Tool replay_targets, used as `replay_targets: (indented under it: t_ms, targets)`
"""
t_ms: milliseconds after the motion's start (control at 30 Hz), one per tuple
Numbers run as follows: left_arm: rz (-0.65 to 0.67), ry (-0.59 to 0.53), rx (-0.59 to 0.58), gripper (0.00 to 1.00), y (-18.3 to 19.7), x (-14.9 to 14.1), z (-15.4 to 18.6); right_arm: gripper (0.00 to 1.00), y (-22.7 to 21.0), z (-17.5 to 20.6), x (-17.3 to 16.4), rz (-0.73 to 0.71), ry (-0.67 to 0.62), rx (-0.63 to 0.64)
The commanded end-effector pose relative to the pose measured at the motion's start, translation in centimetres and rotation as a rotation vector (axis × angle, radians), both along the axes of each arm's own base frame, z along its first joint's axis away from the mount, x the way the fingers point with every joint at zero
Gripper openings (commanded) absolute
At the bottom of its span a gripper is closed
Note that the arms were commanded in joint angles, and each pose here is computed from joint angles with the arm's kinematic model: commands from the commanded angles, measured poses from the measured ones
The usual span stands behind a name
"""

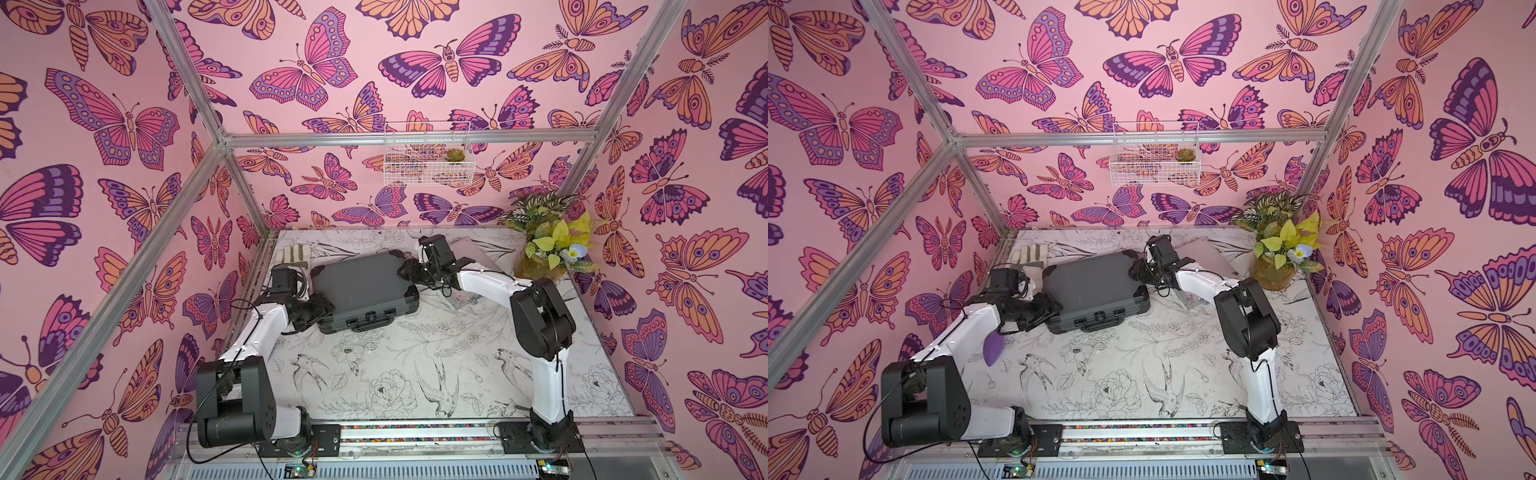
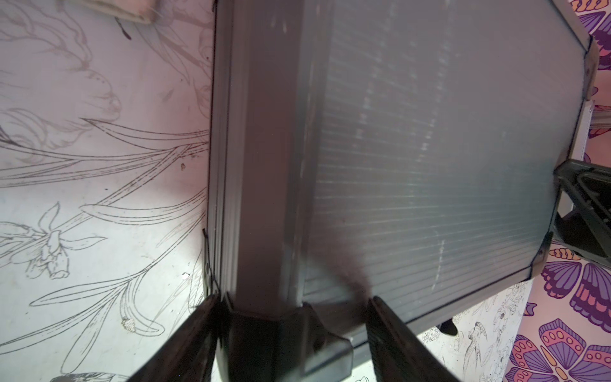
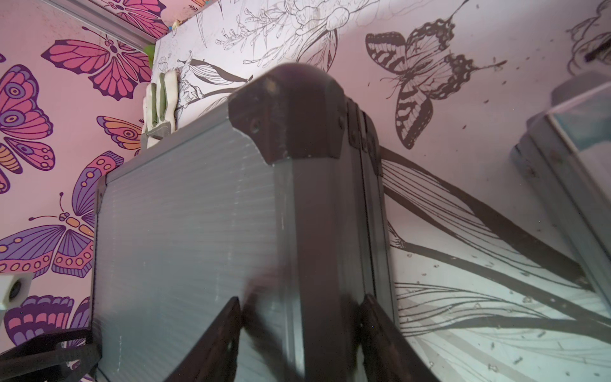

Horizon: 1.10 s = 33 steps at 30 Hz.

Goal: Open the poker set cases
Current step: Adjust the poker set case at the center of the board.

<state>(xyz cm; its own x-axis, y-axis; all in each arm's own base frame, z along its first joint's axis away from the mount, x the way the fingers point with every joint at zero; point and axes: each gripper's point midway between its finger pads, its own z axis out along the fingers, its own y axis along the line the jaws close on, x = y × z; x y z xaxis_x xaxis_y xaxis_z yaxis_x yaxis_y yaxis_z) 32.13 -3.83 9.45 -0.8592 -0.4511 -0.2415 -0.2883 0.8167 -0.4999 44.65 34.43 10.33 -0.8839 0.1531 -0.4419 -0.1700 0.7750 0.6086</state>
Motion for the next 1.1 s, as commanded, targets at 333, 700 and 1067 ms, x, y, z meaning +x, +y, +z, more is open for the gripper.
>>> replay_targets:
  t_ms: [333, 700, 1067]
  targets:
    - [-0.044, 0.076, -0.162, 0.73, -2.1, -1.1, -1.0, 0.57, 12.8, -1.7, -15.3, 0.504, 0.255, 0.177]
    - [-0.030, 0.051, -0.168, 0.73, -1.2, 1.4, -0.6, 0.58, 14.7, -1.8, -14.2, 0.503, 0.243, 0.198]
    - [-0.010, 0.031, -0.179, 0.73, -0.3, 3.9, -0.3, 0.59, 16.2, -1.3, -12.3, 0.489, 0.200, 0.210]
